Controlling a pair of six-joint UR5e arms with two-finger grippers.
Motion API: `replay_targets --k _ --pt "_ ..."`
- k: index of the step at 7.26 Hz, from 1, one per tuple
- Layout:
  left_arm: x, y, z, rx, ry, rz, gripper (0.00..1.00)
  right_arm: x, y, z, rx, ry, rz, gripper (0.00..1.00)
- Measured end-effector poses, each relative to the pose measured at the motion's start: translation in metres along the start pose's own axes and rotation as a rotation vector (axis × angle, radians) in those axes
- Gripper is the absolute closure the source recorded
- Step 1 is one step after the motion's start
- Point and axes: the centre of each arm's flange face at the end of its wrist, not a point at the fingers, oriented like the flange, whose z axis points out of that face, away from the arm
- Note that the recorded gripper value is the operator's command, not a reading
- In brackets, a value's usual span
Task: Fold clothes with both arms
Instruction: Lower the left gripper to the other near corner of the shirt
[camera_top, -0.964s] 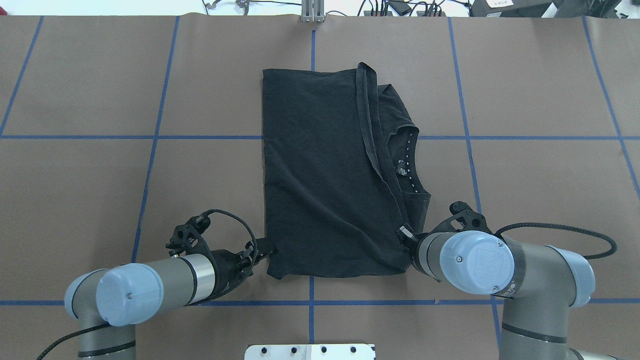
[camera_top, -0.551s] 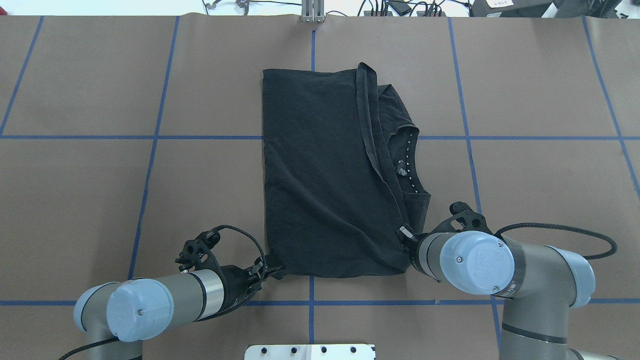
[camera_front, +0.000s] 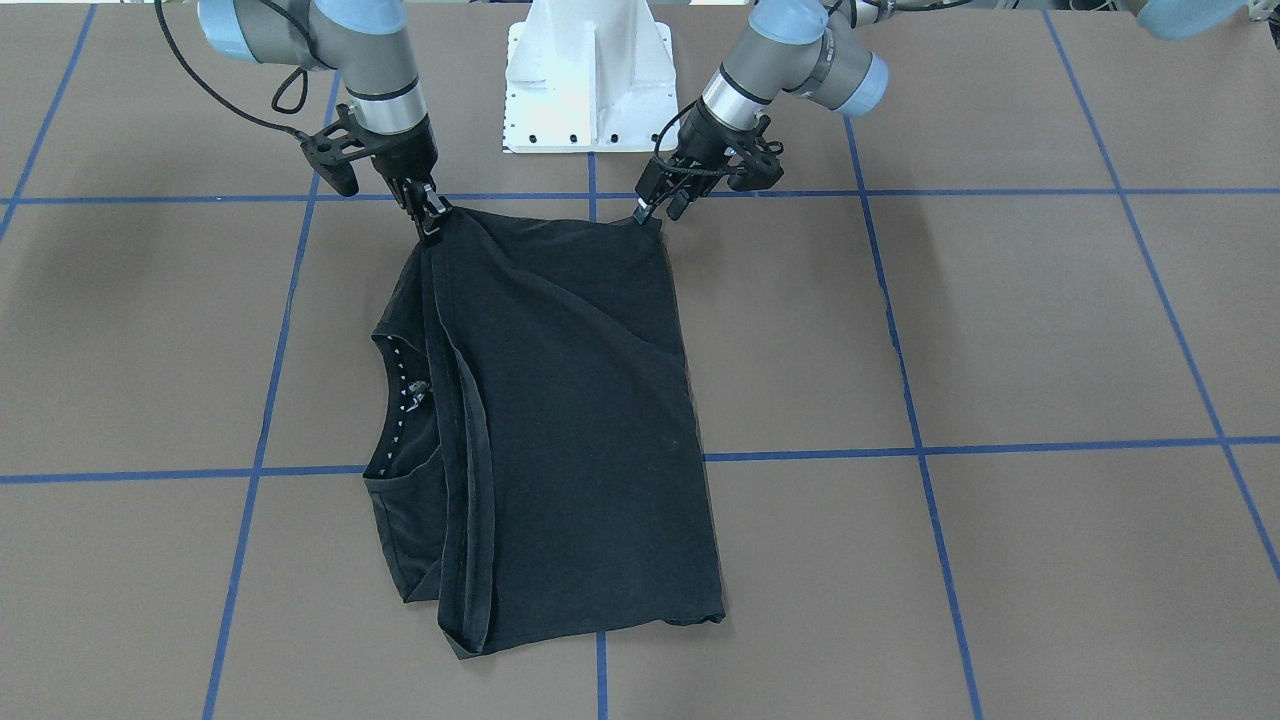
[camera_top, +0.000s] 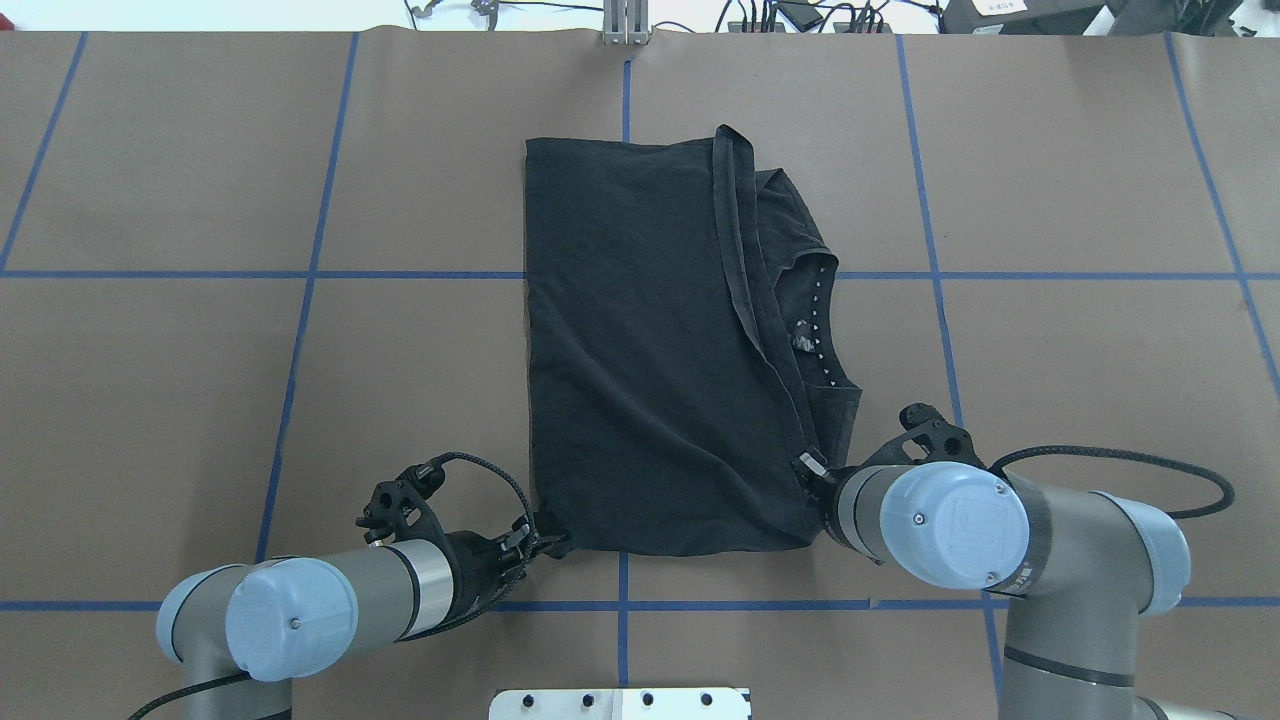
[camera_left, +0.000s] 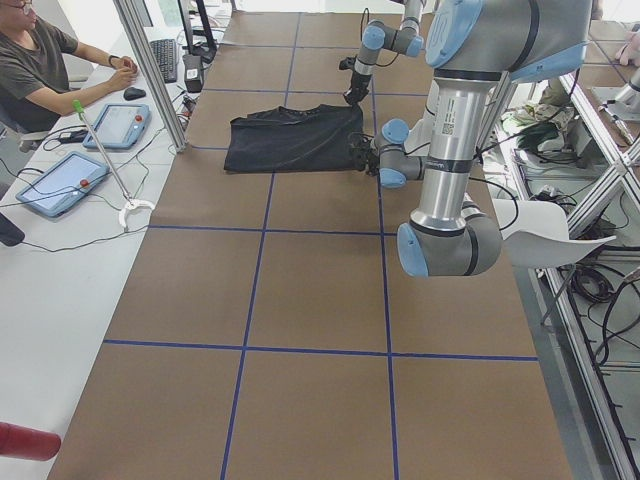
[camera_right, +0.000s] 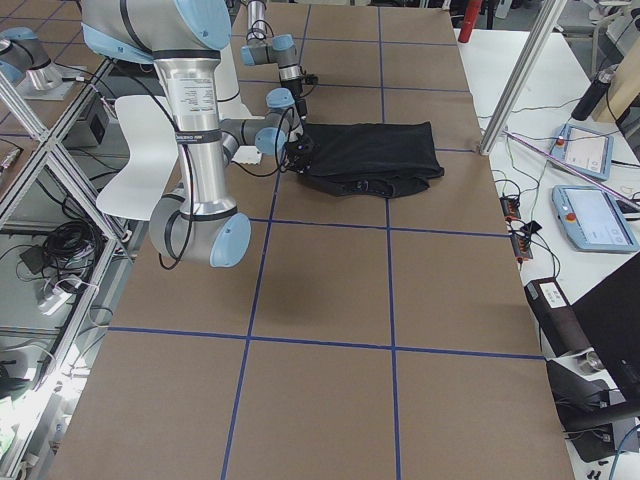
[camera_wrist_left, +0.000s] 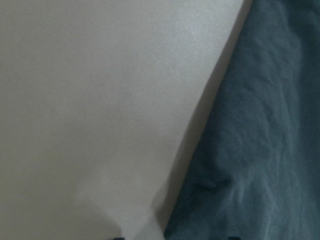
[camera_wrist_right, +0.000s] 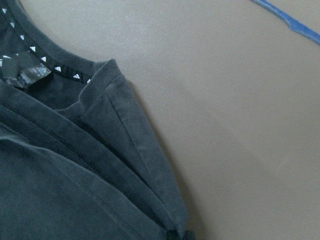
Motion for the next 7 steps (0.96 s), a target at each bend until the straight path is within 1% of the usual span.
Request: replay_targets --k 1,2,3,7 --pt "0.001 0.0 0.001 0.001 0.001 0.0 0.42 0.0 0.0 0.0 0.0 0.0 -0.001 1.0" --pt "0.003 0.001 0.001 0.0 0.005 -0.001 0.73 0.0 0.0 0.0 0.0 0.0 -0.001 1.0" --pt "0.006 0.001 0.001 -0.001 0.008 -0.003 1.0 0.0 0.0 0.0 0.0 0.0 0.0 1.0" --pt "0.014 -0.002 -0.006 0.0 0.028 -0.01 1.0 0.0 0.0 0.0 0.0 0.0 0.0 1.0"
